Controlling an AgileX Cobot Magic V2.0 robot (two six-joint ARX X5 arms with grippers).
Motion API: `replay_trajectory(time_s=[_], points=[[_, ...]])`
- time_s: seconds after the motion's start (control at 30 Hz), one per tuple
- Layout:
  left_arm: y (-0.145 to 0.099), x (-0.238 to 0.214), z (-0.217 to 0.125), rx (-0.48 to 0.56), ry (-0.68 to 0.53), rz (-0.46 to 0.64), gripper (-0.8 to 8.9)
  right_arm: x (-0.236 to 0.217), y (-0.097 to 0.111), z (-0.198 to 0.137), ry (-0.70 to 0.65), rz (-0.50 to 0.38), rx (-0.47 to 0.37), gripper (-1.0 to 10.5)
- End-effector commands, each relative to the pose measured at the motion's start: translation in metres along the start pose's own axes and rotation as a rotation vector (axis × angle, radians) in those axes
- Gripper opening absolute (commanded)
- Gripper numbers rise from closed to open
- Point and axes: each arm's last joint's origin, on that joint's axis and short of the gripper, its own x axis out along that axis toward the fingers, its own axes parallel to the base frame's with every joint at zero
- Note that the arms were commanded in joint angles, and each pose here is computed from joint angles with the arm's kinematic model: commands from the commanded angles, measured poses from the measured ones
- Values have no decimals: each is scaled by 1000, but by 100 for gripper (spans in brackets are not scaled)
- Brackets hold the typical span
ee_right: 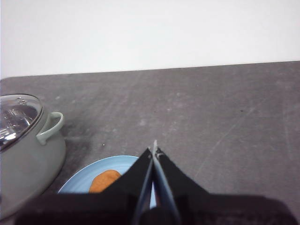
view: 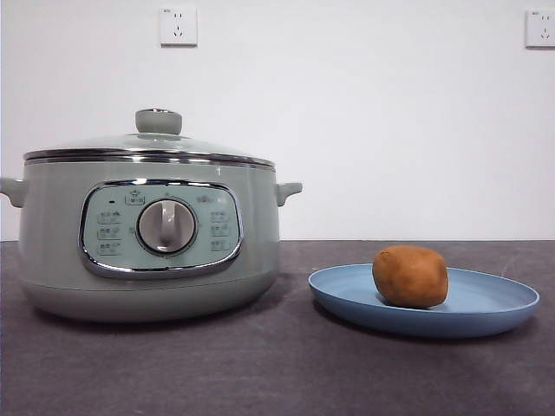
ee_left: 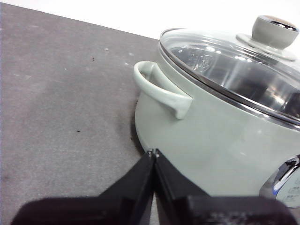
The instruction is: Take the potato out from the steamer,put the potato on the plate,close the lid
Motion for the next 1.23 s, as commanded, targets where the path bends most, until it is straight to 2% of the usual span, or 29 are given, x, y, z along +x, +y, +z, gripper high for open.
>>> replay_trajectory(time_s=[0.03,0.17,0.37,0.47,0.63,0.93,1.23], points=[[1,1,-4,-4,7,6,-4,7,-3,-24,-58,0,9,-2],[1,1,-4,-4,7,7,-4,12,-7,-52,-125,3,5,-2],[1,1,-4,-4,7,6,-4,14,-11,-79,-128,-67,32,-2],[1,1,-4,-4,7,7,-4,14,-11,-88,-136,-69,39,-2],[1,1,-4,-4,7,7,-4,15,-12,-100,-147,-66,74,-2],[1,1,-4,-4,7,6,-4,16,-13,-113,-15,-82,110,-2],[1,1,-4,-4,6,6,-4,16,-13,-113,-20,-80,108,-2]])
